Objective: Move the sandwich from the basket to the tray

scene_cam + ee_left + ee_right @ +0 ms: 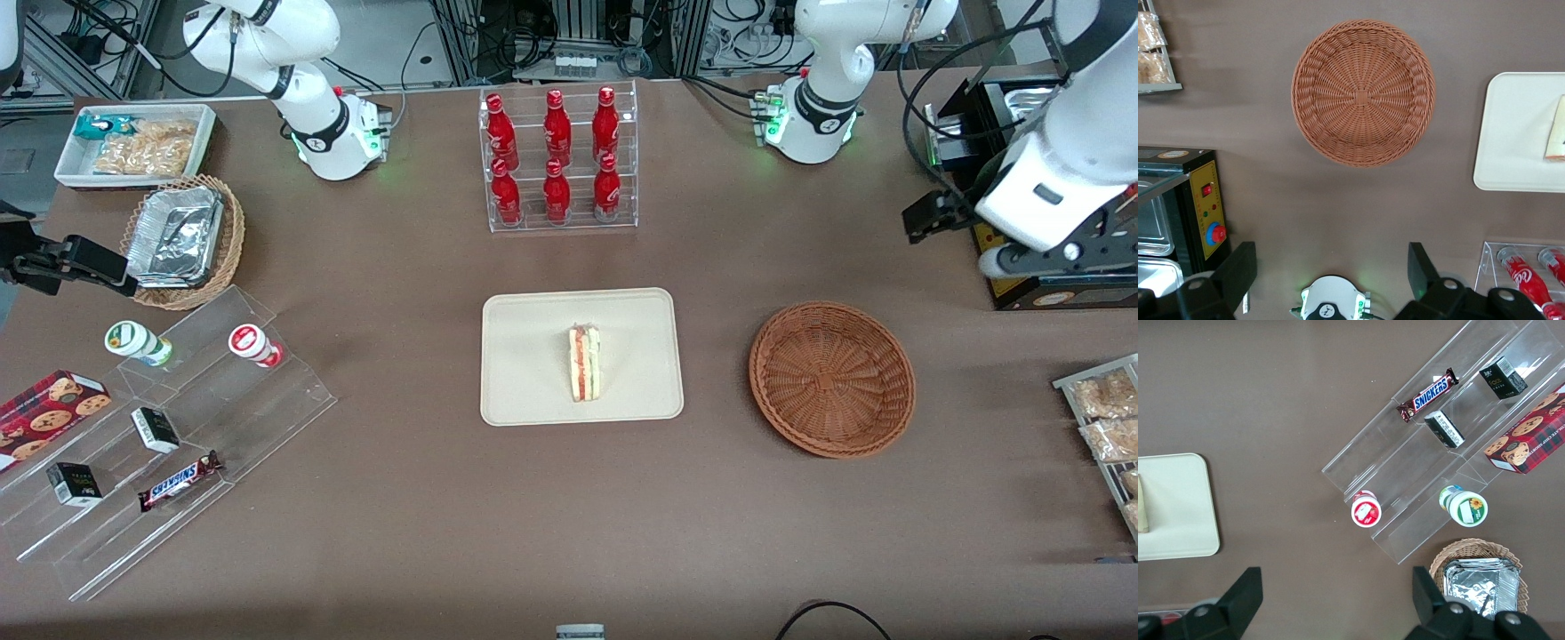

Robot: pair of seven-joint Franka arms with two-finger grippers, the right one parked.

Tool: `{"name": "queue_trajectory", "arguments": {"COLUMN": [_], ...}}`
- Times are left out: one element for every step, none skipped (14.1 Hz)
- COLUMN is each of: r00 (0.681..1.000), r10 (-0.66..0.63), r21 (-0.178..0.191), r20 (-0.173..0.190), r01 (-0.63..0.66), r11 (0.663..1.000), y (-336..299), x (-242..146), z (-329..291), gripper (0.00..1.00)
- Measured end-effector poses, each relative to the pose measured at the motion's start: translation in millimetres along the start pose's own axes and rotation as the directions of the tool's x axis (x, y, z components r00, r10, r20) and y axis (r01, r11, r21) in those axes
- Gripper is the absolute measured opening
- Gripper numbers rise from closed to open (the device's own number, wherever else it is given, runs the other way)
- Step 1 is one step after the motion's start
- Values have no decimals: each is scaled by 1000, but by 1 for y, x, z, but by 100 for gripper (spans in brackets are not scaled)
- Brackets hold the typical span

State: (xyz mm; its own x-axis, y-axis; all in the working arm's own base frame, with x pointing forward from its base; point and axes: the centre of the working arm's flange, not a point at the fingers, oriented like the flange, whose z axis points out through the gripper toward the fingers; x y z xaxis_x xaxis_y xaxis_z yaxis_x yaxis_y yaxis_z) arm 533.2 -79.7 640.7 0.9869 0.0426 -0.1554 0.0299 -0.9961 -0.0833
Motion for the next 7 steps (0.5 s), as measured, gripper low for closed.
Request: {"name": "queue_trajectory", "arguments": {"r00": [1000, 1000, 1000, 1000, 1000, 1000, 1000], "r10": [4, 9, 13, 13, 14, 14, 12], "r21": [-2, -3, -4, -5, -5, -5, -6], "r20": [-6, -10, -10, -8, -7, -5, -4], "r01": [-4, -9, -13, -13, -14, -14, -12], "r11": [1000, 1000, 1000, 1000, 1000, 1000, 1000], "y": [-4, -6, -7, -7, -7, -7, -9], "x": [-4, -7, -7, -6, -6, -5, -5], "z": [-5, -7, -7, -7, -6, -5, -5], "gripper": [100, 100, 100, 100, 100, 100, 100]}}
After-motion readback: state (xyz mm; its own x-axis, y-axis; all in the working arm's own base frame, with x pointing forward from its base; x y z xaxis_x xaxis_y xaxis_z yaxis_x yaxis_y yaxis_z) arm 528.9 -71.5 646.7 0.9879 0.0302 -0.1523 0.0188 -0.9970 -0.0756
